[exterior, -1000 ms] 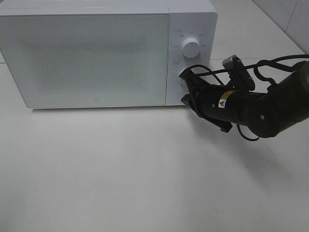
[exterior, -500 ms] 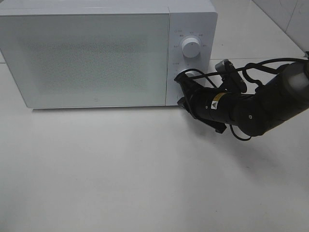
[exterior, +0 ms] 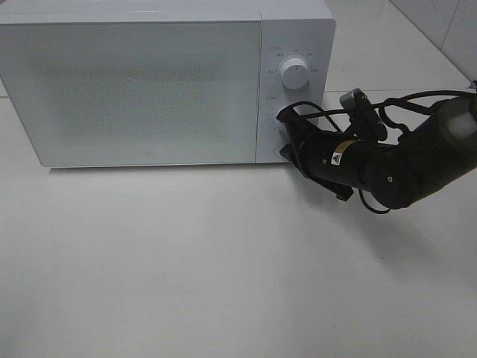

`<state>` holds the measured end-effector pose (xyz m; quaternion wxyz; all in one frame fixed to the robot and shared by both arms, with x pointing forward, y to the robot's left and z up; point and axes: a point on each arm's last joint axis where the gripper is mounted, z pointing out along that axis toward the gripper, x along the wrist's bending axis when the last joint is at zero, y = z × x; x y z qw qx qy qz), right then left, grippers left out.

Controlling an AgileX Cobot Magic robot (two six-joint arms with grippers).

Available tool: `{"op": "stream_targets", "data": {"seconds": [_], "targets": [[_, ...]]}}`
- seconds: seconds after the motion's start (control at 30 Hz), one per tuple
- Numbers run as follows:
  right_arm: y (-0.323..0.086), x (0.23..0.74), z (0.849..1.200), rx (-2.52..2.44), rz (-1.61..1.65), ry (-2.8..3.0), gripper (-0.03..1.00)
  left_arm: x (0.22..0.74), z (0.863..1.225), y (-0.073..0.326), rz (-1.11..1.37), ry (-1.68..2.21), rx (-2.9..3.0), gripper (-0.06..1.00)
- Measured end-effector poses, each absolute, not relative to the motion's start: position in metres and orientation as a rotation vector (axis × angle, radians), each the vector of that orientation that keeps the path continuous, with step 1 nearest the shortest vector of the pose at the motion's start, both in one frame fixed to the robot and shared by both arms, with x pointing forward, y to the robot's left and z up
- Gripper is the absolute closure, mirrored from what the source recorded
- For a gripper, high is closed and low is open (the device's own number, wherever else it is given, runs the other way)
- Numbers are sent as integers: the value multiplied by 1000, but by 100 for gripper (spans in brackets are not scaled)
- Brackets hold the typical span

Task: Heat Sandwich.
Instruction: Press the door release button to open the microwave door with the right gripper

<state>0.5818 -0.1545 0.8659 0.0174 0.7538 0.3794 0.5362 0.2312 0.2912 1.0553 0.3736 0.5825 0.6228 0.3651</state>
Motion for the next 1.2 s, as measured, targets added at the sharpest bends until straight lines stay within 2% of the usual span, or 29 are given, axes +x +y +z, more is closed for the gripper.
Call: {"op": "stream_targets", "data": {"seconds": [1.2], "targets": [[-156, 585, 850, 2241, 1727, 1144, 96, 231, 1055, 291, 935, 1595, 1492, 27]]}}
